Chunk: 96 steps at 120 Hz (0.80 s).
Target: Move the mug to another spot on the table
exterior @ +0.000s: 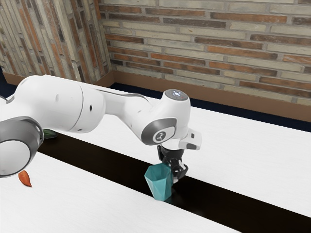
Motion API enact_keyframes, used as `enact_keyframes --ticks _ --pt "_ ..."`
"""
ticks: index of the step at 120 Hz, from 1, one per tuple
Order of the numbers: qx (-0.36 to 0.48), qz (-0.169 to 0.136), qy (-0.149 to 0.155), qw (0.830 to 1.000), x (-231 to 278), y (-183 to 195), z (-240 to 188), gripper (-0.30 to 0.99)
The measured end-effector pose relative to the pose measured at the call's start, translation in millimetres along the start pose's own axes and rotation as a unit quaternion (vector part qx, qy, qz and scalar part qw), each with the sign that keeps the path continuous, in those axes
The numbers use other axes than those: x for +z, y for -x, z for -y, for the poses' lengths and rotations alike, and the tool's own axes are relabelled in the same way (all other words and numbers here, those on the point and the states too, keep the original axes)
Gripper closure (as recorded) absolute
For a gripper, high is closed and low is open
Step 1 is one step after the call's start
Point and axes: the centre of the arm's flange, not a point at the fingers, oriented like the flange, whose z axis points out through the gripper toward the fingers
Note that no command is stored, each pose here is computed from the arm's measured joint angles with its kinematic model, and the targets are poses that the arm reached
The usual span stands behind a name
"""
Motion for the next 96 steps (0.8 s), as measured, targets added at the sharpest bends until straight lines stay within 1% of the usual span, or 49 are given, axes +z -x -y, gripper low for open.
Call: enact_keyframes --ticks 13,30,43,58,74,96 --pt "0.002 0.000 -0.004 1.000 0 0 1 0.48" --pt "0.000 0.002 -0.007 1.000 -1 0 5 0.53" --pt "-0.004 0.013 -0.006 1.000 -6 0 6 0.59" --pt "-0.013 0.043 -0.006 0.999 -8 4 11 0.64" --pt "-0.026 0.074 -0.008 0.997 -19 1 19 0.66" --pt "-0.045 0.130 -0.009 0.990 -8 -4 36 0.71"
